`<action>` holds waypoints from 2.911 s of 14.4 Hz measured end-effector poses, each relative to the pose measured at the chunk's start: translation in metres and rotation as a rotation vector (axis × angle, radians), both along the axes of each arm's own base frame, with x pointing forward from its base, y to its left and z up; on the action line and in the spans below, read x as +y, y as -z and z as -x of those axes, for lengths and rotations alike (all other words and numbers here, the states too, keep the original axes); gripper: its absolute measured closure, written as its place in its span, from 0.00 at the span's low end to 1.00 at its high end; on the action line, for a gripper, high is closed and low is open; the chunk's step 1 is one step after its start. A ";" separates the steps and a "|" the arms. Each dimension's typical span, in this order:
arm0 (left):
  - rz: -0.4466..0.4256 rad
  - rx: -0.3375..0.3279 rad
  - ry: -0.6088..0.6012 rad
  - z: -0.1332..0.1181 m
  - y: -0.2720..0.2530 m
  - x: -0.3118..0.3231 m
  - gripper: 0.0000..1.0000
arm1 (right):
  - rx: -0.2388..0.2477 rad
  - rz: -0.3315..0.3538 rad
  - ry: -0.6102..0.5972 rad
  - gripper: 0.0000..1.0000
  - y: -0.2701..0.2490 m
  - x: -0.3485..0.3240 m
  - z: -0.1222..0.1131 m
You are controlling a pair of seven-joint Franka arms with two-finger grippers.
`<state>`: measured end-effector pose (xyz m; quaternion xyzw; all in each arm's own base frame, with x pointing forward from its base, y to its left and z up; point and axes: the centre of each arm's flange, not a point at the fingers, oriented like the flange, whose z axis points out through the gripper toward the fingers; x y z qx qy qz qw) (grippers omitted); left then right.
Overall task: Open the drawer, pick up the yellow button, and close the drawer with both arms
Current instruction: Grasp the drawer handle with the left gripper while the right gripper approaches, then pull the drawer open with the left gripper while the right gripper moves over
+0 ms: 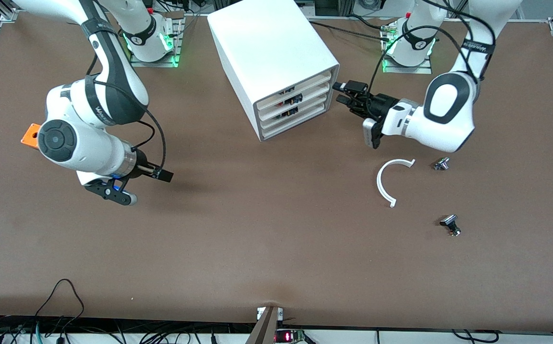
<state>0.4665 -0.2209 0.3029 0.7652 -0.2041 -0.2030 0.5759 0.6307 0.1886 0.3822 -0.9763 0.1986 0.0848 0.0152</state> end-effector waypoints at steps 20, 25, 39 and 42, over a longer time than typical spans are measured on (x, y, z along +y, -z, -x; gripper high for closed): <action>0.075 0.009 -0.015 0.064 0.065 -0.081 0.67 | -0.069 -0.001 0.347 0.00 -0.030 0.164 0.006; 0.092 0.007 -0.016 0.065 0.063 -0.083 0.92 | -0.070 -0.053 0.439 0.00 -0.051 0.187 0.003; 0.062 -0.099 -0.093 -0.041 0.053 -0.003 0.92 | -0.110 -0.150 0.592 0.00 -0.090 0.265 0.031; 0.058 -0.120 -0.118 -0.069 0.050 0.021 0.92 | -0.084 -0.138 0.596 0.00 -0.088 0.305 0.063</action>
